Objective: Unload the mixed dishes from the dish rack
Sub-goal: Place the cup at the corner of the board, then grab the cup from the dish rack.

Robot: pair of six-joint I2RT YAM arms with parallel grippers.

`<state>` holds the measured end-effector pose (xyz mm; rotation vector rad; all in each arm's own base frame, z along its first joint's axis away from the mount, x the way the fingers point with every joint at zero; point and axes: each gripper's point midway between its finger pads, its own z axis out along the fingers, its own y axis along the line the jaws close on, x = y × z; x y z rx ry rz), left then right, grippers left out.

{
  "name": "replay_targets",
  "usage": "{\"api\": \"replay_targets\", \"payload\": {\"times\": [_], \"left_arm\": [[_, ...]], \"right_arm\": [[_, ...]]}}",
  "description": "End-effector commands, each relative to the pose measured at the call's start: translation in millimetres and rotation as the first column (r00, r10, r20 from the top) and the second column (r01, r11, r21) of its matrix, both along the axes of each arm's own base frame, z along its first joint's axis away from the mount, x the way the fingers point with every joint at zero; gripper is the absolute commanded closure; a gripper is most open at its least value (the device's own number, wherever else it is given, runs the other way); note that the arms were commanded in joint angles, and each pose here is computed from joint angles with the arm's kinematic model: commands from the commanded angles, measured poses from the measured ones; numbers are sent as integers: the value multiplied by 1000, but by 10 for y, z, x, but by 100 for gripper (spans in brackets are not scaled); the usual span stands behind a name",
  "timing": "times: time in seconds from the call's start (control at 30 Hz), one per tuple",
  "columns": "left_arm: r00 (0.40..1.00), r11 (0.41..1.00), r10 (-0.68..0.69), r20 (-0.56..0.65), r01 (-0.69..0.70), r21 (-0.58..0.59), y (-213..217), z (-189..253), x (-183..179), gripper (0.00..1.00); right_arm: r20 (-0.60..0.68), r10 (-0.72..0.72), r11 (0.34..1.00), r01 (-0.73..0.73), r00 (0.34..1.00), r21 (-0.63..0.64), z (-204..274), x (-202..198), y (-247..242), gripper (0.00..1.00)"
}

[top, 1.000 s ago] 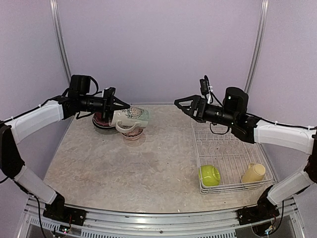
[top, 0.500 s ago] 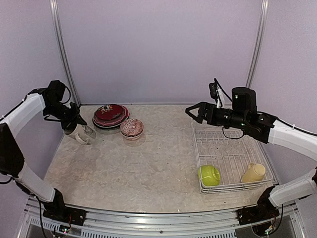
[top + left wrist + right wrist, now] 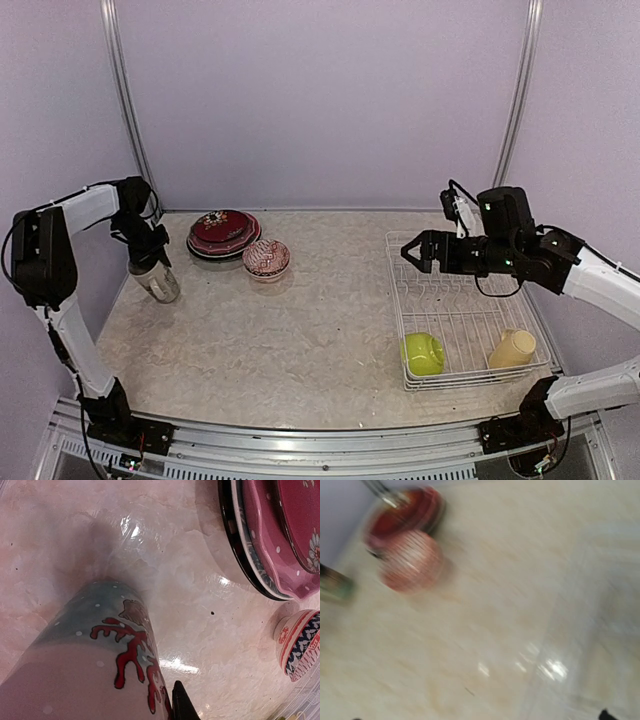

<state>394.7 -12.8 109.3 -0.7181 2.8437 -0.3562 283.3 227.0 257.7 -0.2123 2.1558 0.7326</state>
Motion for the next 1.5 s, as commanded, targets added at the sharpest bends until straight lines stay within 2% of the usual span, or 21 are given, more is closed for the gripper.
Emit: {"api": "replay_targets", "payload": {"times": [0.0,0.07,0.2,0.43,0.57,0.77,0.9,1.0,1.13,1.3,1.47], "left_arm": [[997,999,-33,68,30,38,58,121,134,97],[997,999,-40,68,38,31,40,88,131,92],[996,999,-40,83,40,3,6,60,127,72],[988,997,-56,141,62,-37,-78,234,139,46],[977,997,-60,204,68,-35,-90,435,126,36],[946,998,-43,321,57,-34,-104,942,70,28],[872,991,-28,488,87,-98,-246,1617,10,22],[769,978,-39,638,162,-135,-438,2212,-54,17],[641,936,-46,767,295,-190,-804,2796,-199,7],[558,882,-97,824,432,-188,-1175,3011,-272,5],[549,867,-151,822,473,-157,-1258,2854,-234,5]], "right_arm": [[-164,-121,968,79,979,-238,-506,-251,-475,0],[-197,-133,960,76,971,-269,-595,-368,-572,0],[-292,-119,949,21,949,-315,-775,-599,-663,0],[-378,-117,945,-15,919,-328,-996,-823,-723,3],[-421,-133,939,-22,897,-342,-1113,-914,-771,5],[-383,-258,896,72,887,-437,-1045,-884,-1020,4],[-310,-418,815,201,854,-544,-925,-878,-1365,0],[-255,-562,720,313,787,-619,-881,-938,-1696,0],[-253,-625,684,362,738,-634,-898,-965,-1867,0],[-270,-692,628,374,669,-683,-1047,-1052,-2038,0],[-314,-719,624,377,620,-685,-1235,-1089,-2105,0]]}}
